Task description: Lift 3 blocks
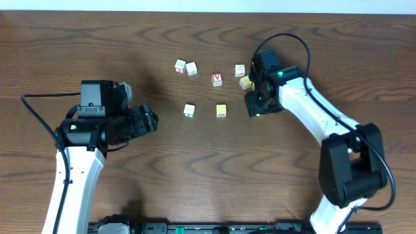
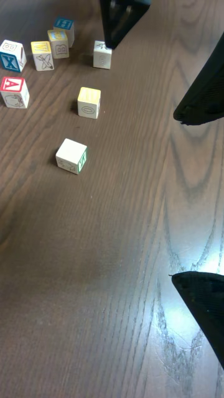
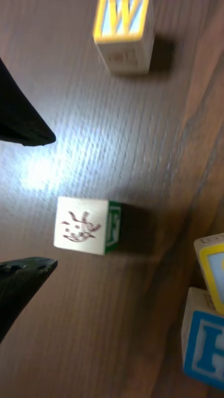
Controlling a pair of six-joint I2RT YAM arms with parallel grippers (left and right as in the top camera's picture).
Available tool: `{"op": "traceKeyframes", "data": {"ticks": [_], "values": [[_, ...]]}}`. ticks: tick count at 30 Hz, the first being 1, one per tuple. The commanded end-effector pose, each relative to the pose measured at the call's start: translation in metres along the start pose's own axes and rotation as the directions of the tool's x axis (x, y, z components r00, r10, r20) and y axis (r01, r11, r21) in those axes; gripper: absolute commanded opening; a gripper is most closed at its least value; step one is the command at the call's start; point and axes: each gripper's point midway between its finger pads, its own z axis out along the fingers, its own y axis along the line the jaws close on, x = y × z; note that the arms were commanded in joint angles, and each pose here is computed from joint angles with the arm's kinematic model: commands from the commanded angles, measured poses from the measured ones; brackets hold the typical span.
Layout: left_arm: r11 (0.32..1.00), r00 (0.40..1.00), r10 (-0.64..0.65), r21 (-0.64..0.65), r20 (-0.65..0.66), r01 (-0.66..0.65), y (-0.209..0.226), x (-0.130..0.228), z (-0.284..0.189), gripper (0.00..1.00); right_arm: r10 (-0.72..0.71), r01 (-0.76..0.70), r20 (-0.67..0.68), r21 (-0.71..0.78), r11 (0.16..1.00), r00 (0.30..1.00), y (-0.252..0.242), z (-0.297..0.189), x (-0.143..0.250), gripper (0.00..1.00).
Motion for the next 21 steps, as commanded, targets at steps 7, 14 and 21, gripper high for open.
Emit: {"op": "traceKeyframes", "data": {"ticks": [7,14,21], "values": [[1.0,1.0,0.004,0.014,0.007,-0.004,-0.005,-0.003,-0.003,0.76,-0.059,0.059,0.01,0.042,0.997,0.998,-0.009,0.014,-0.008,0.68],[1.0,1.0,0.004,0.014,0.007,-0.004,-0.005,-0.003,-0.003,0.76,-0.054,0.055,-0.016,0.046,0.997,0.998,-0.012,0.038,-0.007,0.64],[1.0,1.0,0.004,0.014,0.007,-0.004,-0.005,-0.003,-0.003,0.76,-0.044,0.045,-0.036,0.049,0.998,0.998,-0.015,0.048,-0.004,0.52]]}}
